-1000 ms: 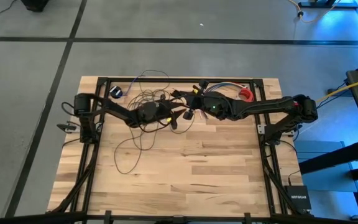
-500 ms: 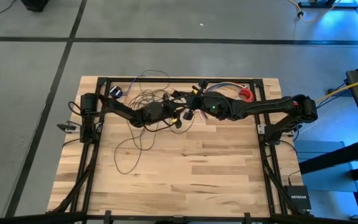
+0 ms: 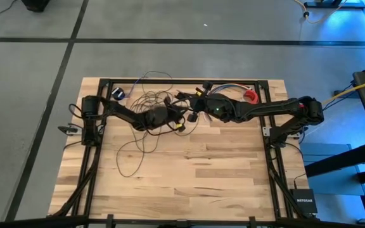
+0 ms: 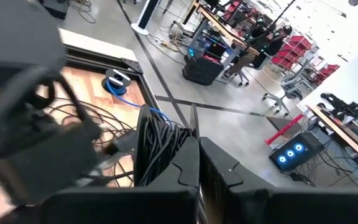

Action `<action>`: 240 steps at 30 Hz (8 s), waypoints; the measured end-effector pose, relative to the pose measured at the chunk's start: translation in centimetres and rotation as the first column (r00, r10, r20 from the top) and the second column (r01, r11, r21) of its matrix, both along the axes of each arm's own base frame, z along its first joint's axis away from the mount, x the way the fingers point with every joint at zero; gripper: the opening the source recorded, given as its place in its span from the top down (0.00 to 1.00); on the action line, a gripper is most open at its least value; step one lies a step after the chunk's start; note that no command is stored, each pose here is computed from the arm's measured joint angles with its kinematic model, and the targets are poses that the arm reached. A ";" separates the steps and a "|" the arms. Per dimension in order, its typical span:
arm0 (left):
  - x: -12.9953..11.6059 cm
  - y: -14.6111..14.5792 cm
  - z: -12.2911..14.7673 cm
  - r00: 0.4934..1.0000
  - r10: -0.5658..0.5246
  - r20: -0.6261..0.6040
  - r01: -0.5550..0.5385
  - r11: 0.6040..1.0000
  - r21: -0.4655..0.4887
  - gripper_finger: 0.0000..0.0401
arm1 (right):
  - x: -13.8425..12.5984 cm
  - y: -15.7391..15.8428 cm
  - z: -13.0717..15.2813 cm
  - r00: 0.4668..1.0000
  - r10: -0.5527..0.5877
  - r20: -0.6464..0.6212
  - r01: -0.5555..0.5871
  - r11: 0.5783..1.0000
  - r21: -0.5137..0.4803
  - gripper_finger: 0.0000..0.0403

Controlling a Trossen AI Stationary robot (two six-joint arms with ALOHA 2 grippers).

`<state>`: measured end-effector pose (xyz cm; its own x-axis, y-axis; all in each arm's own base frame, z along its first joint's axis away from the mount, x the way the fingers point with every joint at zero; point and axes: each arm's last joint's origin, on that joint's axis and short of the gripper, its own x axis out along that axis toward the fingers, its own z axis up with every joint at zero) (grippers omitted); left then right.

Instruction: Coiling cords

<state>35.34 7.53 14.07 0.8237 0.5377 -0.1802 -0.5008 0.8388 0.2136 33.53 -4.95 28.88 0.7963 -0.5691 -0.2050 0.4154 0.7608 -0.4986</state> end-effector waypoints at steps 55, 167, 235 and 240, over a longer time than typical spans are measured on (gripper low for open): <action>-2.7 0.5 4.0 0.957 -0.213 0.199 0.216 0.976 0.008 0.99 | 0.4 0.4 0.7 0.982 0.158 0.099 -0.163 0.986 0.042 0.99; 1.4 5.5 -1.9 0.914 -0.224 0.338 0.211 0.975 0.077 0.89 | -0.2 0.2 0.1 0.989 0.051 -0.139 -0.048 0.998 0.030 0.99; -5.3 -1.7 -3.4 0.817 -0.365 -0.447 0.211 0.910 -0.357 0.69 | -1.2 -0.5 -6.0 0.925 0.068 -0.374 0.036 0.964 0.265 0.99; -6.0 -0.9 -4.4 0.781 -0.307 -0.544 0.111 0.925 -0.363 0.69 | -1.7 0.3 -6.7 0.898 0.086 -0.431 0.049 0.955 0.292 0.99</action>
